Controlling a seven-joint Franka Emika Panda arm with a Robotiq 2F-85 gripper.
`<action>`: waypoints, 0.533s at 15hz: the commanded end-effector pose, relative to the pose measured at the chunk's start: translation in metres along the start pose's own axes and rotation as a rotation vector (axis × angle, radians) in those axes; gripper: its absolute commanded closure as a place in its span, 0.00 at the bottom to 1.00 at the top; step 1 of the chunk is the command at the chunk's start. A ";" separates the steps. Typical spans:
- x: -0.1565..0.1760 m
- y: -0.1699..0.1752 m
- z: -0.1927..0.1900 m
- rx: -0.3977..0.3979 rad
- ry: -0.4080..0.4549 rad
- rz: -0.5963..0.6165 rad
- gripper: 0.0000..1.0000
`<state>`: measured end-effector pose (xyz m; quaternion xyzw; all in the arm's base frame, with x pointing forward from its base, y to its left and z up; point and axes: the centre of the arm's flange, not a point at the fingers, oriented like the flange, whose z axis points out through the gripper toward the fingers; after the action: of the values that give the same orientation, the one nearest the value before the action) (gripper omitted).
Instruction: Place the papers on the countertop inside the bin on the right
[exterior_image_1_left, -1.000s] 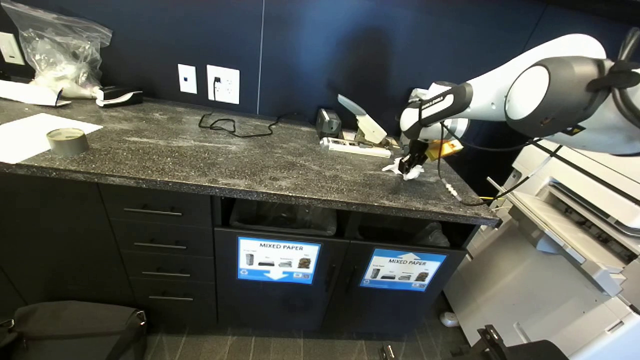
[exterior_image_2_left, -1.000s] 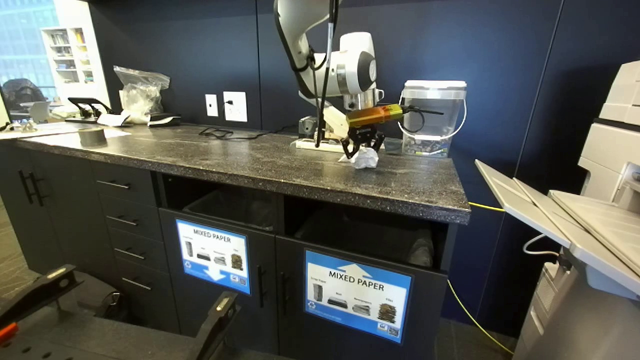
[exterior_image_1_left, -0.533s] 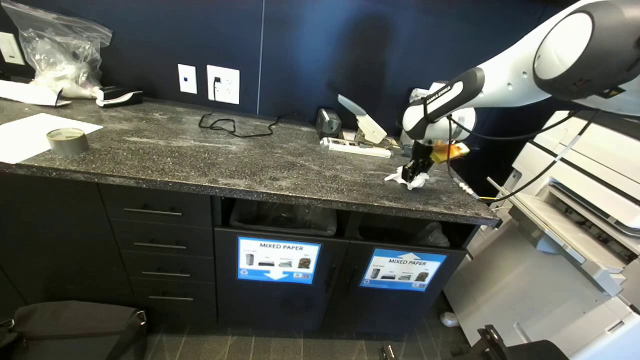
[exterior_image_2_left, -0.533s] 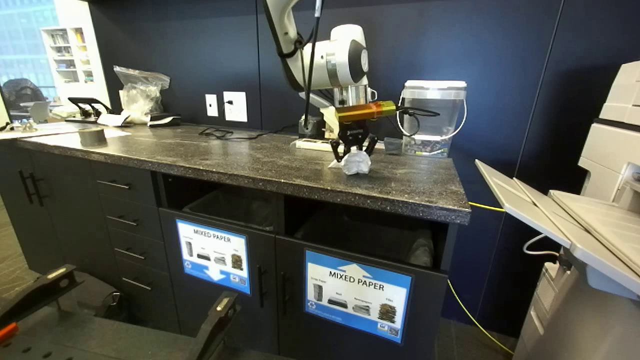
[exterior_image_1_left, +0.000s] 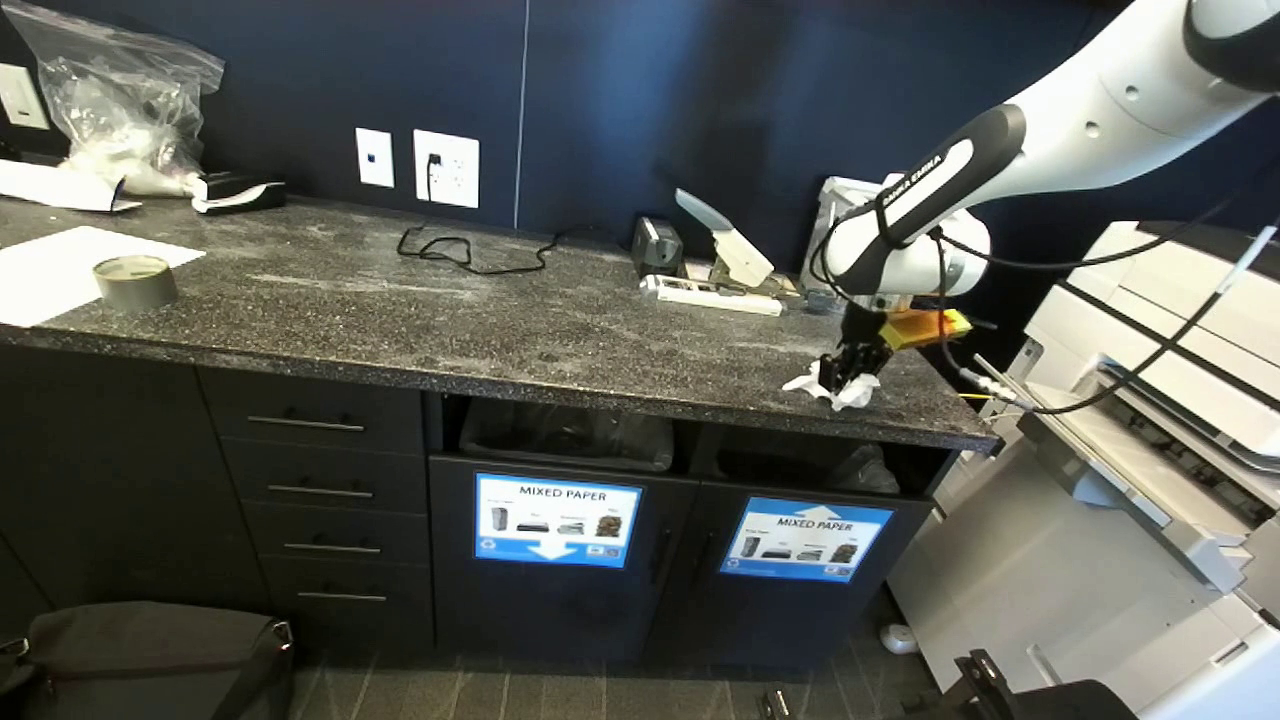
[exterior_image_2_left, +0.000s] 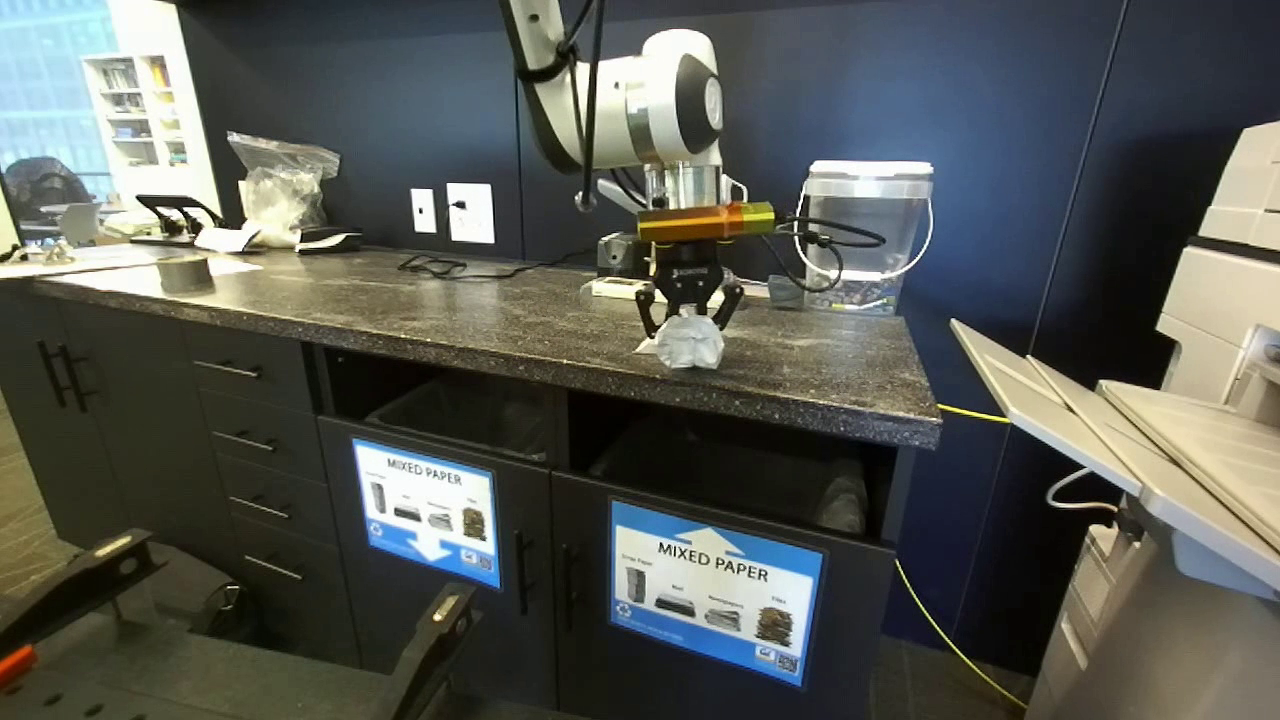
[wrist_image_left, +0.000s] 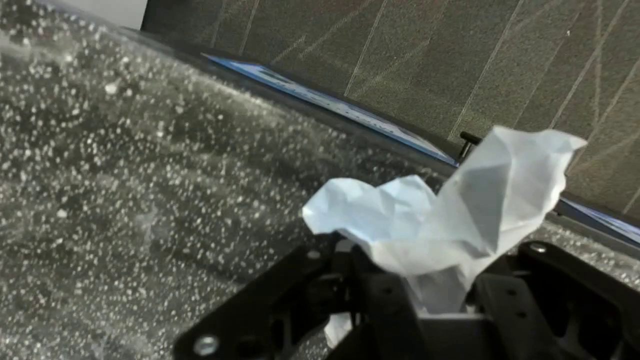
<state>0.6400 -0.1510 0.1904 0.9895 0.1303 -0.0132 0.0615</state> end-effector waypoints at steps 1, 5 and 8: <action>-0.070 -0.036 -0.007 -0.007 0.042 0.100 0.89; -0.098 -0.052 0.004 -0.017 0.123 0.223 0.89; -0.115 -0.064 0.015 -0.007 0.155 0.274 0.89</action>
<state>0.5481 -0.1356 0.1769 0.9963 0.0255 0.0575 0.0589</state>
